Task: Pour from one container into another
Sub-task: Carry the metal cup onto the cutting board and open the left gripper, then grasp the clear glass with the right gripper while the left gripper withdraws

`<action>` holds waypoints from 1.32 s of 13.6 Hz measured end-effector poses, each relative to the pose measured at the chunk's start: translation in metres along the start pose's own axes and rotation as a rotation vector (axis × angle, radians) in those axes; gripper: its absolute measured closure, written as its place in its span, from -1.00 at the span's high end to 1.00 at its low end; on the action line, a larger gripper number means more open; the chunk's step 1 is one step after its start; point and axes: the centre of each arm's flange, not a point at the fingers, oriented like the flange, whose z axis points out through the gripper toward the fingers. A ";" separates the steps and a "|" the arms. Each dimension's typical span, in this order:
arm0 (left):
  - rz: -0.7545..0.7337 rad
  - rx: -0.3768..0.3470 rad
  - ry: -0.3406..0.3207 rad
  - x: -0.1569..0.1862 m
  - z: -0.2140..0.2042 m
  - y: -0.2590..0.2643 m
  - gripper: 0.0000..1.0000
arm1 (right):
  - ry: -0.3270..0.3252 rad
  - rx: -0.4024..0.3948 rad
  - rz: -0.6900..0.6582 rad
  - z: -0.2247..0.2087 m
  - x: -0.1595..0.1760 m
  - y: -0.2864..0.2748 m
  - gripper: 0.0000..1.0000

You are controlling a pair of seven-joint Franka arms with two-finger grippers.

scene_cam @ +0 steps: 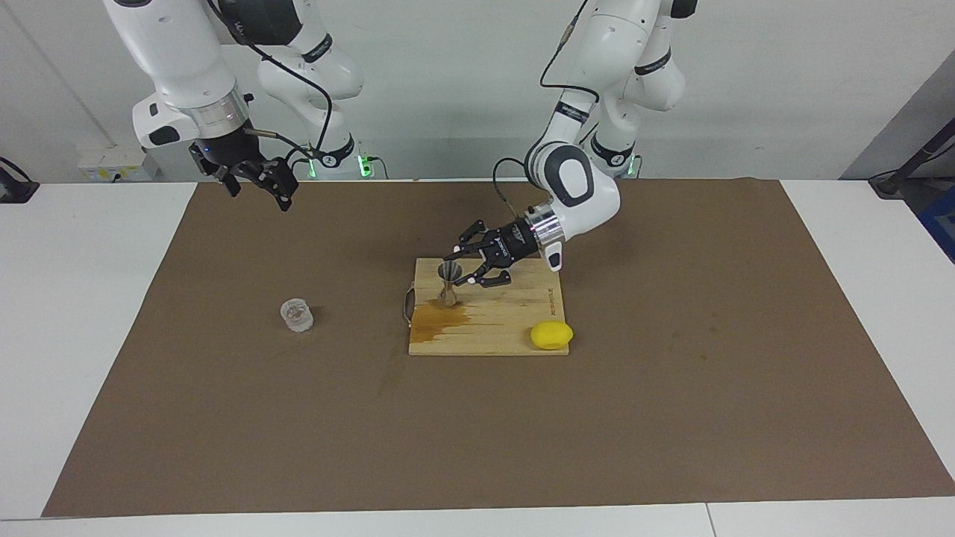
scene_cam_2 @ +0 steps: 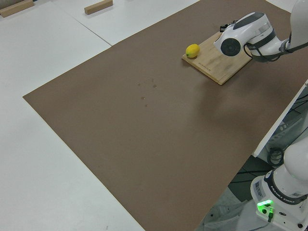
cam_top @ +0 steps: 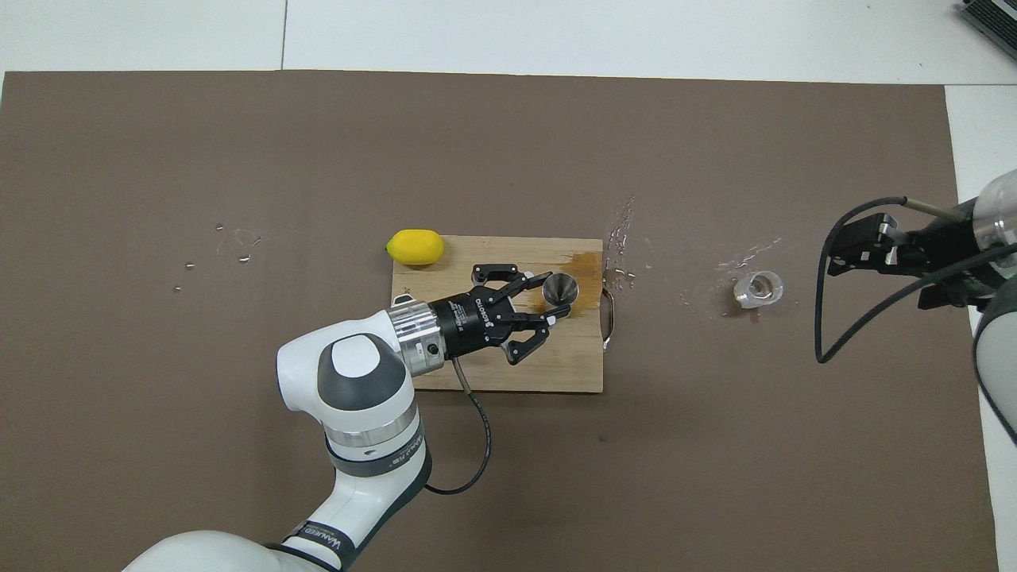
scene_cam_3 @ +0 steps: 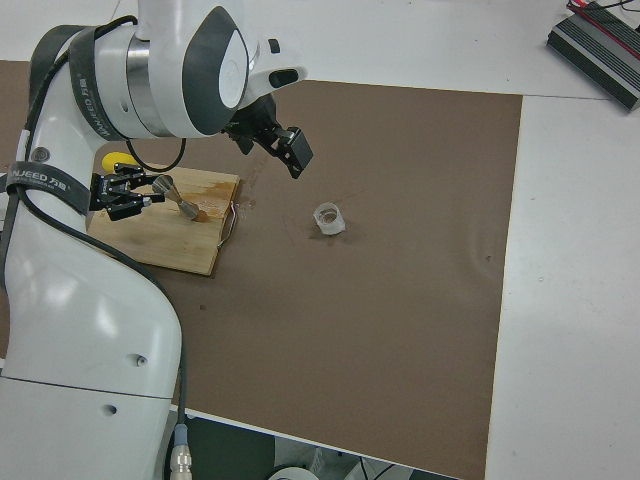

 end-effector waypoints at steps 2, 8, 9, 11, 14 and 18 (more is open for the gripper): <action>0.004 -0.008 -0.002 -0.001 0.000 0.005 0.00 | -0.004 0.013 0.136 0.007 0.006 0.006 1.00; 0.003 -0.016 0.013 0.008 0.001 0.009 0.00 | -0.072 0.091 0.517 0.061 0.038 0.030 1.00; 0.002 -0.016 0.016 0.009 0.001 0.010 0.00 | -0.083 0.103 0.545 0.074 0.044 0.033 1.00; 0.000 -0.017 0.017 0.011 0.001 0.010 0.00 | -0.135 0.112 0.602 0.107 0.054 0.036 1.00; -0.006 -0.022 0.014 0.011 0.001 0.010 0.00 | -0.236 0.139 0.678 0.160 0.077 0.048 1.00; -0.010 -0.025 0.012 0.011 0.001 0.011 0.36 | -0.342 0.199 0.793 0.223 0.103 0.074 1.00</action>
